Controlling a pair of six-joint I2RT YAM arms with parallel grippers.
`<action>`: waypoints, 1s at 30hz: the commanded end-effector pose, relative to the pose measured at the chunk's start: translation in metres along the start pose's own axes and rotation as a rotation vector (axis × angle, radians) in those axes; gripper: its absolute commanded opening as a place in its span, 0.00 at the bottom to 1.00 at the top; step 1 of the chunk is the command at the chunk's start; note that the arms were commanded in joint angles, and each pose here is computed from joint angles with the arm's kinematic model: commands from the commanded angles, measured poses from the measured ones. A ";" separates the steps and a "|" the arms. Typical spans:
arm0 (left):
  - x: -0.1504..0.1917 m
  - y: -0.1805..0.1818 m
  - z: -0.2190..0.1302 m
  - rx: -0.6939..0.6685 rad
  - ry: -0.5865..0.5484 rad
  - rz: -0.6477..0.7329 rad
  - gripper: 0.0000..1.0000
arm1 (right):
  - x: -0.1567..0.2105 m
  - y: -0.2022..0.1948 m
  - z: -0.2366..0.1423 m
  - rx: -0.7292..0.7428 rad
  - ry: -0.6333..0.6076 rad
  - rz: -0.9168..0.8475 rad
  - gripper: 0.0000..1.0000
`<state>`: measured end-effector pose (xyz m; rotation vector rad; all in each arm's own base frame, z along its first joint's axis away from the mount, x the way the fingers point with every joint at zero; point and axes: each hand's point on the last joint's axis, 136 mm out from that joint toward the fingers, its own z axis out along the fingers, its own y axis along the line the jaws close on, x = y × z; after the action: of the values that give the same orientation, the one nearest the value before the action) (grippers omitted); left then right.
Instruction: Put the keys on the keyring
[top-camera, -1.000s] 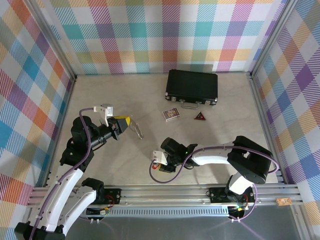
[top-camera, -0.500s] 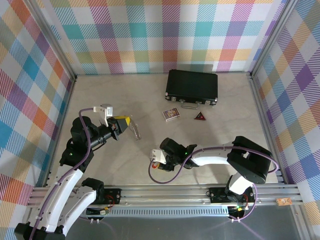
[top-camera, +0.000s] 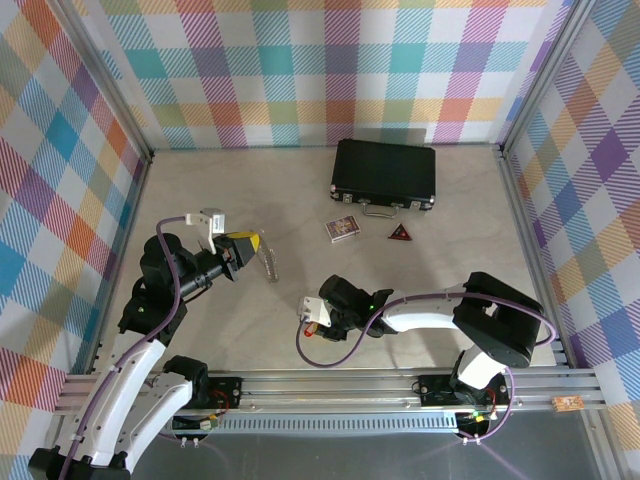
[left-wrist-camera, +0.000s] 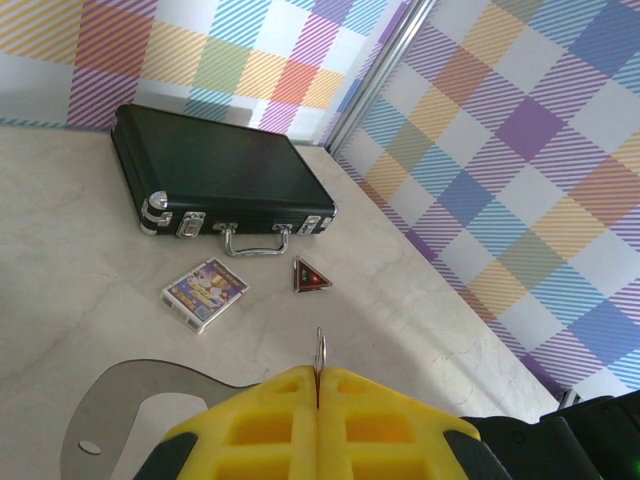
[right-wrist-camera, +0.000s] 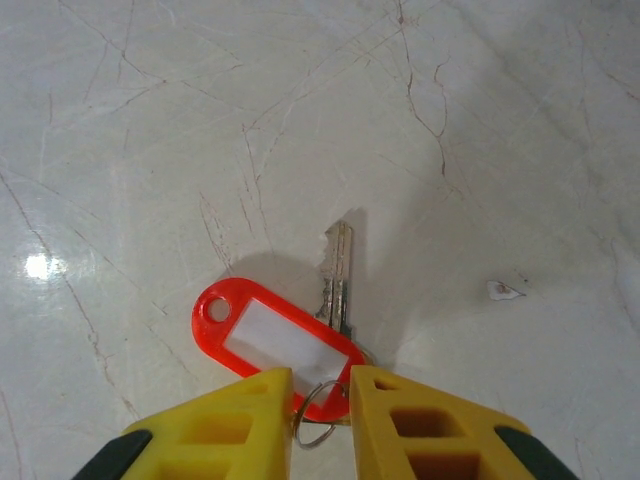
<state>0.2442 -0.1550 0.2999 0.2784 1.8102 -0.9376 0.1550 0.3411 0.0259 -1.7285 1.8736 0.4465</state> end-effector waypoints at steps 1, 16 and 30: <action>-0.013 -0.005 -0.004 0.028 -0.053 0.019 0.00 | 0.001 0.004 -0.004 -0.005 0.000 0.012 0.19; -0.015 -0.007 -0.004 0.030 -0.056 0.024 0.00 | 0.000 0.000 -0.016 0.023 0.000 0.001 0.00; -0.015 -0.008 -0.002 0.047 -0.058 0.007 0.00 | -0.001 -0.002 -0.039 0.000 0.222 0.211 0.00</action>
<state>0.2442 -0.1553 0.3011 0.2782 1.8054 -0.9419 0.1558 0.3279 0.0557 -1.6884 2.0474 0.3870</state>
